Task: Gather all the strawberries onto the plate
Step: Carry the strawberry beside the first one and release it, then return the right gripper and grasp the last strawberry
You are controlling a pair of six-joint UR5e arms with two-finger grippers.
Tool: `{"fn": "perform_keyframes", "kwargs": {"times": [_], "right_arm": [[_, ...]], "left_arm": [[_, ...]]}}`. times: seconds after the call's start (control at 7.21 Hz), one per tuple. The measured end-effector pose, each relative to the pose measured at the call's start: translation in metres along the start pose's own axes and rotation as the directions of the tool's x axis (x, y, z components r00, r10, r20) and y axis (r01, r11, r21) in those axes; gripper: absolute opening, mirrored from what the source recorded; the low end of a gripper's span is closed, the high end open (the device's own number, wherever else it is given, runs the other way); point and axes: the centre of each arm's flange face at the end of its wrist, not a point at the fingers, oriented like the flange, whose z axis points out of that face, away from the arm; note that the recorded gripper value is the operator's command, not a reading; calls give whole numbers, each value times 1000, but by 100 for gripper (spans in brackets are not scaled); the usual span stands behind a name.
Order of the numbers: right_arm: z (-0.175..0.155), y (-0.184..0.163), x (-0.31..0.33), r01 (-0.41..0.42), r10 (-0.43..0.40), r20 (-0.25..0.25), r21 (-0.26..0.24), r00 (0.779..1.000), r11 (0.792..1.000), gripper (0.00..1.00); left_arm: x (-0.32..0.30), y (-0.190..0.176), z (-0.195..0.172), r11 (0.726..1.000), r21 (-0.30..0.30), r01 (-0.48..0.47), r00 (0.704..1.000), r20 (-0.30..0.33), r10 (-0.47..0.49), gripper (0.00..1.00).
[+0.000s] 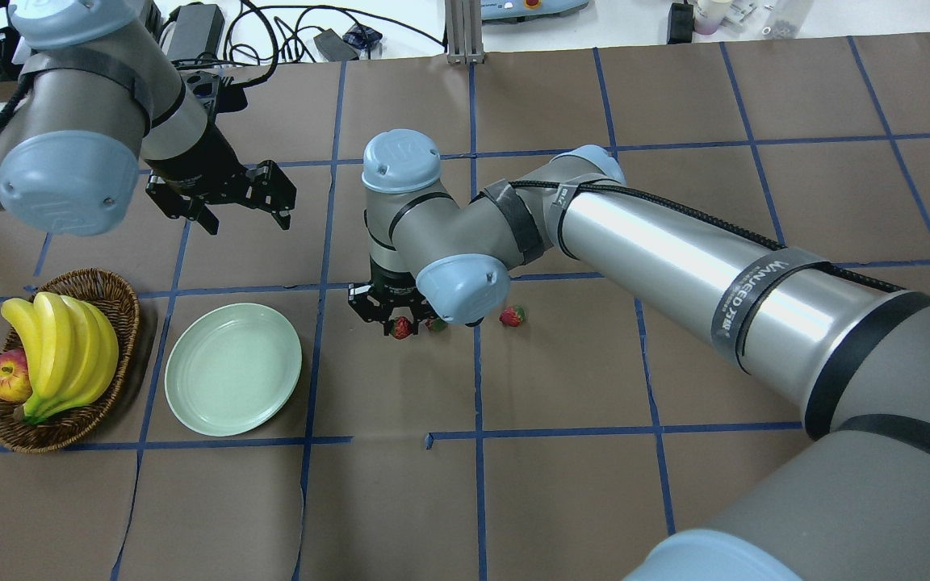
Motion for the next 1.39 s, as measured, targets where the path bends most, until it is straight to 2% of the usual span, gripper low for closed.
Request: {"fn": "perform_keyframes", "kwargs": {"times": [0.14, 0.28, 0.55, 0.83, 1.11, 1.39], "right_arm": [[1, 1, -1, 3, -3, -1, -3, 1000, 1000, 98], [2, 1, -1, 0, 0, -2, -7, 1000, 1000, 100], [-5, 5, -1, -4, 4, -8, -9, 1000, 1000, 100], [-49, 16, 12, -7, 6, -51, -7, 999, 1000, 100], [-79, 3, 58, 9, -8, -101, 6, 995, 1000, 100], [-81, -18, 116, 68, -71, -125, -23, 990, 997, 100]], "left_arm": [[0, 0, 0, 1000, 0, 0, 1000, -1, 0, 100], [0, 0, 0, 1000, -1, 0, 1000, -2, 0, 100], [0, 0, 1, 1000, -1, 1, 1000, -4, -1, 100], [0, 0, 0, 1000, 2, -3, 1000, -5, 3, 100], [0, 0, -1, 1000, 5, -9, 1000, -1, 9, 100], [2, 1, -2, 1000, 6, -15, 1000, 2, 15, 100]]}}
